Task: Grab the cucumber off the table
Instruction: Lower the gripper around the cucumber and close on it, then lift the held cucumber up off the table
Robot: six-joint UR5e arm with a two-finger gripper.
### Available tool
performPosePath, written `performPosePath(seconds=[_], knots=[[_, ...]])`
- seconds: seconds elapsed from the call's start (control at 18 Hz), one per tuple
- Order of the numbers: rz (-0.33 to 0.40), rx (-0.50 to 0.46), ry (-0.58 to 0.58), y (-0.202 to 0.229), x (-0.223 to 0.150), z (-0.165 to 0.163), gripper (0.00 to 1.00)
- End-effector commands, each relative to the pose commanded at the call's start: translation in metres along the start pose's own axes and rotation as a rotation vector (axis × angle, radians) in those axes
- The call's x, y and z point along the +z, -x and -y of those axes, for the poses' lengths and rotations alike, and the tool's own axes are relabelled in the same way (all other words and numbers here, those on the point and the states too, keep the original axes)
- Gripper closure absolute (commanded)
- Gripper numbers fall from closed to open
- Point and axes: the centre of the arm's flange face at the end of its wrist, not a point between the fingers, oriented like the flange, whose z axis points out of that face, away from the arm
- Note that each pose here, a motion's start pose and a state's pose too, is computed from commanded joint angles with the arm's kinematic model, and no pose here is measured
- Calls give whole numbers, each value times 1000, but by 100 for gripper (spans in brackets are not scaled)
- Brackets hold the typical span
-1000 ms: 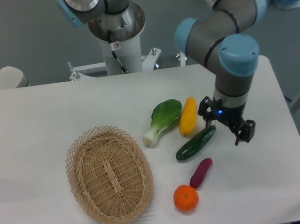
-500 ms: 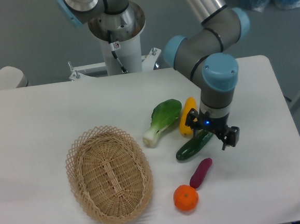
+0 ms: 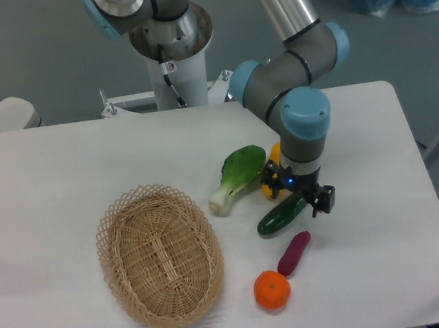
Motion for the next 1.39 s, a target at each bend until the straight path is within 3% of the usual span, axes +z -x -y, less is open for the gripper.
performPosePath(seconds=[0.78, 0.83, 0.94, 1.11, 1.22, 1.39], knots=[[-14, 16, 3, -5, 28, 13, 0], [-9, 16, 1, -5, 28, 13, 4], [-4, 17, -1, -4, 27, 13, 29], [3, 49, -4, -1, 23, 14, 54], [3, 61, -3, -1, 21, 13, 64], [9, 82, -4, 1, 18, 13, 70]])
